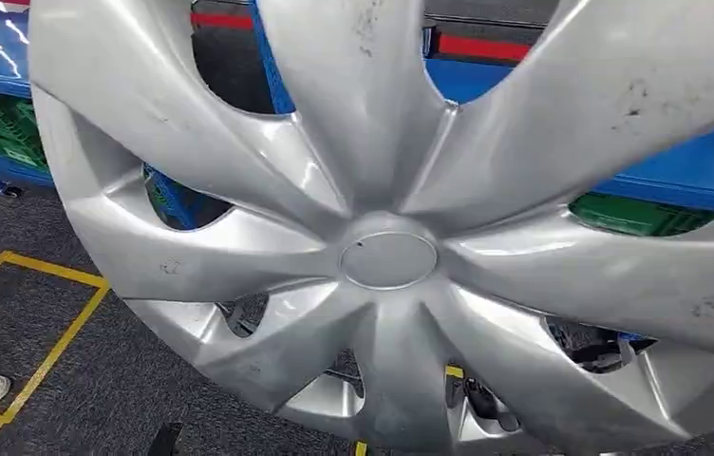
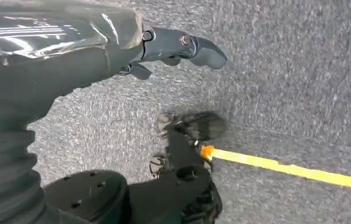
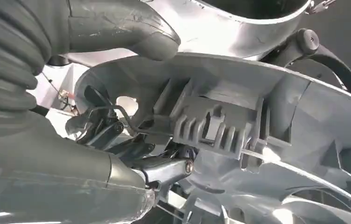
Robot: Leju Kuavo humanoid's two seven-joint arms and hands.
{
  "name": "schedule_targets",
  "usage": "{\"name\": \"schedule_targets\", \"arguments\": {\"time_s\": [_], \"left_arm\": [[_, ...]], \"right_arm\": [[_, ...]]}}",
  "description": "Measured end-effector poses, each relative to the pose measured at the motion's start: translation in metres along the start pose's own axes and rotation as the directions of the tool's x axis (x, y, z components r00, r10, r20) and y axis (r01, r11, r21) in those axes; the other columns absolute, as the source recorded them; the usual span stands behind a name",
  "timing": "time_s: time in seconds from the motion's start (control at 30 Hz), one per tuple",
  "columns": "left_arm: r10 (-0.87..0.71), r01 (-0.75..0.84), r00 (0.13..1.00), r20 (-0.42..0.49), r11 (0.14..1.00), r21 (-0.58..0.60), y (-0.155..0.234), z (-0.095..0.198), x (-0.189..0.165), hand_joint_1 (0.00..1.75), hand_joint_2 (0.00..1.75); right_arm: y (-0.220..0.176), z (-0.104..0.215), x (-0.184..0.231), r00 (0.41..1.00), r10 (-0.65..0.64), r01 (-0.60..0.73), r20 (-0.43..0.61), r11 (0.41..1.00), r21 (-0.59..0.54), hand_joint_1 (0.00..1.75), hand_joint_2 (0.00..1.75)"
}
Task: Take the parts from the cabinet and place them on the table.
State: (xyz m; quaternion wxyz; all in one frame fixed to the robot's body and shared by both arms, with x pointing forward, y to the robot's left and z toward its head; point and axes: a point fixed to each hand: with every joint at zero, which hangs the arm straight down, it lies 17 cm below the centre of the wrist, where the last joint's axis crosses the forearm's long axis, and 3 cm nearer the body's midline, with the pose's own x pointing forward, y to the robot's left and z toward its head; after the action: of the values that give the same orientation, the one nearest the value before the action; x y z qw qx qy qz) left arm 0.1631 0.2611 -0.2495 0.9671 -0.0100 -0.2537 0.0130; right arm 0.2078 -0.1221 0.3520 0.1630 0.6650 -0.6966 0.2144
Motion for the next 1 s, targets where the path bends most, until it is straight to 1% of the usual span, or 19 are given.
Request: {"name": "schedule_targets", "arguments": {"time_s": [0.17, 0.27, 0.37, 0.47, 0.7, 1.0], "left_arm": [[0.000, 0.000, 1.000, 0.002, 1.000, -0.004, -0.002, 0.000, 0.001, 0.00, 1.75], [0.000, 0.000, 1.000, 0.015, 1.000, 0.001, 0.001, -0.002, 0.008, 0.00, 1.75], [-0.003, 0.003, 1.000, 0.014, 1.000, 0.010, 0.007, -0.002, 0.007, 0.00, 1.75], [0.000, 0.000, 1.000, 0.019, 1.000, 0.005, 0.004, -0.003, 0.011, 0.00, 1.75], [-0.007, 0.007, 1.000, 0.021, 1.000, -0.010, -0.006, -0.002, 0.011, 0.00, 1.75], [-0.017, 0.017, 1.000, 0.018, 1.000, -0.008, -0.002, -0.001, 0.006, 0.00, 1.75]], "right_arm": [[0.000, 0.000, 0.000, 1.000, 0.000, 0.000, 0.000, 1.000, 0.001, 1.75, 1.75], [0.000, -0.001, 0.000, 1.000, 0.002, -0.002, 0.001, 1.000, 0.004, 1.75, 1.75], [0.001, -0.002, 0.001, 1.000, 0.002, -0.002, 0.005, 1.000, 0.006, 1.75, 1.75], [0.000, -0.002, 0.001, 1.000, 0.004, -0.004, 0.002, 1.000, 0.008, 1.75, 1.75], [0.000, 0.000, 0.000, 1.000, 0.004, -0.004, -0.007, 1.000, 0.007, 1.75, 1.75], [0.001, 0.001, 0.000, 1.000, 0.006, -0.006, -0.004, 1.000, 0.007, 1.75, 1.75]]}}
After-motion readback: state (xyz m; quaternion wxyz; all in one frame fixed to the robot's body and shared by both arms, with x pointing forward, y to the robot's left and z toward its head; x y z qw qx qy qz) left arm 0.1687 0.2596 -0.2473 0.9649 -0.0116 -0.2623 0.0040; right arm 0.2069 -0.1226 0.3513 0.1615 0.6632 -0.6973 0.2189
